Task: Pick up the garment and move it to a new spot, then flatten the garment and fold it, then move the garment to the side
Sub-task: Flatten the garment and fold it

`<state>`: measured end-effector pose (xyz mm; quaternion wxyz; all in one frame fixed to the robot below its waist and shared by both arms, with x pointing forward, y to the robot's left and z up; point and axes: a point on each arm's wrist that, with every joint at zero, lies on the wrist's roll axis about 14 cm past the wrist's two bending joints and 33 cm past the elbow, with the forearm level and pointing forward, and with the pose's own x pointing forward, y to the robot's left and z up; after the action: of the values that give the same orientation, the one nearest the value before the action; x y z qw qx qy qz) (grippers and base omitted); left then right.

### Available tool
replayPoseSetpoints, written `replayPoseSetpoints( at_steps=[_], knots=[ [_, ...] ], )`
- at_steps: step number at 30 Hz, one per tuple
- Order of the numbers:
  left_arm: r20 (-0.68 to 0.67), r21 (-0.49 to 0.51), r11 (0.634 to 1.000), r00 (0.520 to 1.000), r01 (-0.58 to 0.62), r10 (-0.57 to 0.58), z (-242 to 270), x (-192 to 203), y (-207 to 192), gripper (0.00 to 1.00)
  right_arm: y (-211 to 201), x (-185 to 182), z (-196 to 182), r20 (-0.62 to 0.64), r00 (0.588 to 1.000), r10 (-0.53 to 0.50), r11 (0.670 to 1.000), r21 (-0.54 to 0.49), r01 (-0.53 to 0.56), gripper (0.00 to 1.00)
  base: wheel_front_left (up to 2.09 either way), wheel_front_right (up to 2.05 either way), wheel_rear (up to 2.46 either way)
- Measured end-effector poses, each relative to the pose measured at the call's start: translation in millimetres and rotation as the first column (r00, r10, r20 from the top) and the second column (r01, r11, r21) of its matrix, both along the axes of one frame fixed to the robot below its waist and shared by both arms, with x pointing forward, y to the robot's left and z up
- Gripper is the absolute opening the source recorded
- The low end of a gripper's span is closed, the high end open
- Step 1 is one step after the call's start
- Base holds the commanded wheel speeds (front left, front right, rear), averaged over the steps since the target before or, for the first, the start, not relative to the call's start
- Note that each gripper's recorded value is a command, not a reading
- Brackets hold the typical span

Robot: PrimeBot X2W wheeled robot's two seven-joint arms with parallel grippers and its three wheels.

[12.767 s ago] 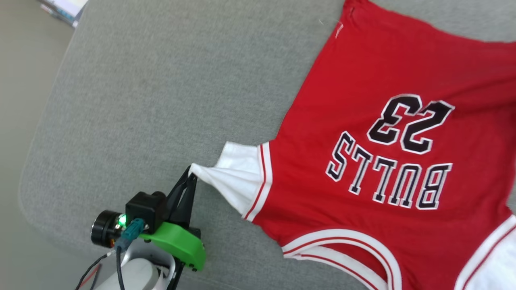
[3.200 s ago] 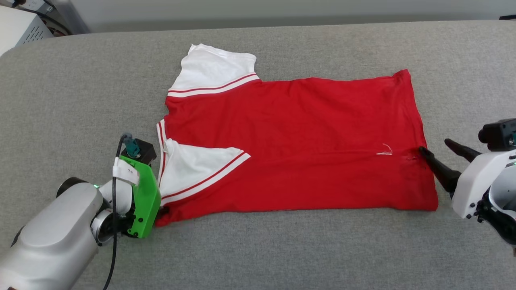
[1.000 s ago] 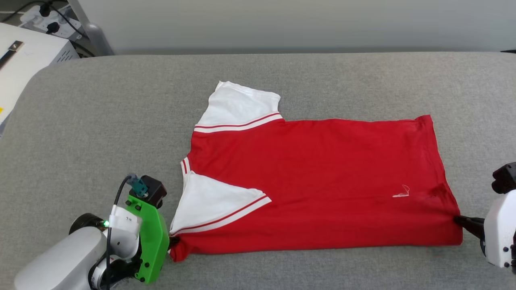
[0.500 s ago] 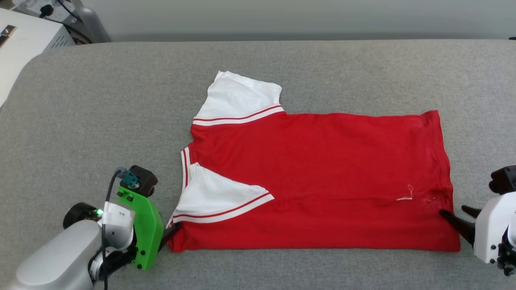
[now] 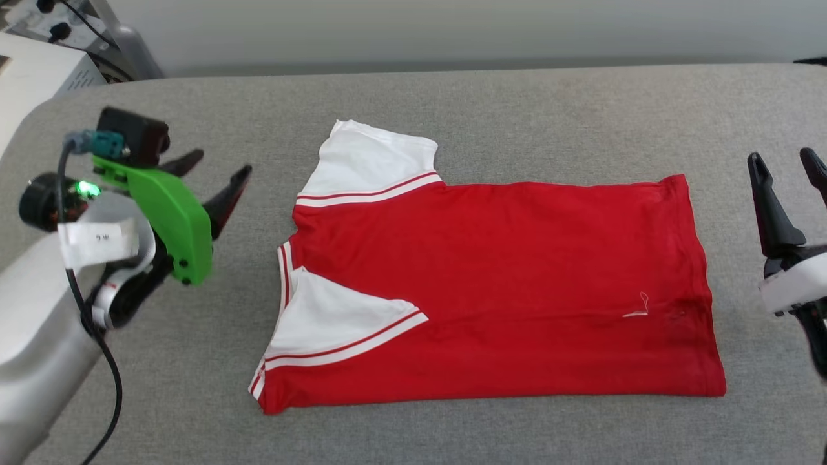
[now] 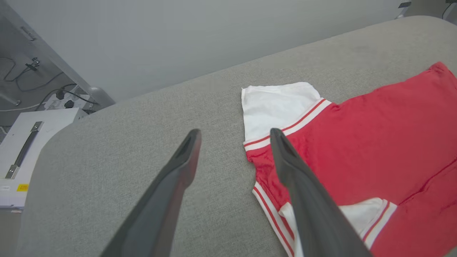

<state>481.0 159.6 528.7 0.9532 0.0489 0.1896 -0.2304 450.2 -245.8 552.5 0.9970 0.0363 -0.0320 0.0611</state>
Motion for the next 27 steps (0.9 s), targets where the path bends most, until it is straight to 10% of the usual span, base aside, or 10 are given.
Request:
replayPoseSetpoints(
  at_steps=[10,16,27],
  knots=[
    [0.122,0.009,0.999,0.991,0.047,-0.048,41,97,-37,1.00,23,16,-13,0.084,0.996,-0.027,0.999,0.030,0.025,1.00,0.00,0.00,0.00],
    [-0.183,0.119,0.985,0.978,0.123,-0.100,-13,136,-64,1.00,24,33,-26,0.098,0.995,-0.037,0.999,0.022,0.035,1.00,0.00,0.00,0.00],
    [-0.587,0.229,0.951,0.809,0.206,-0.033,-133,145,-67,1.00,13,40,-69,0.008,0.998,-0.064,0.998,-0.013,0.064,1.00,0.00,0.00,0.00]
  ],
)
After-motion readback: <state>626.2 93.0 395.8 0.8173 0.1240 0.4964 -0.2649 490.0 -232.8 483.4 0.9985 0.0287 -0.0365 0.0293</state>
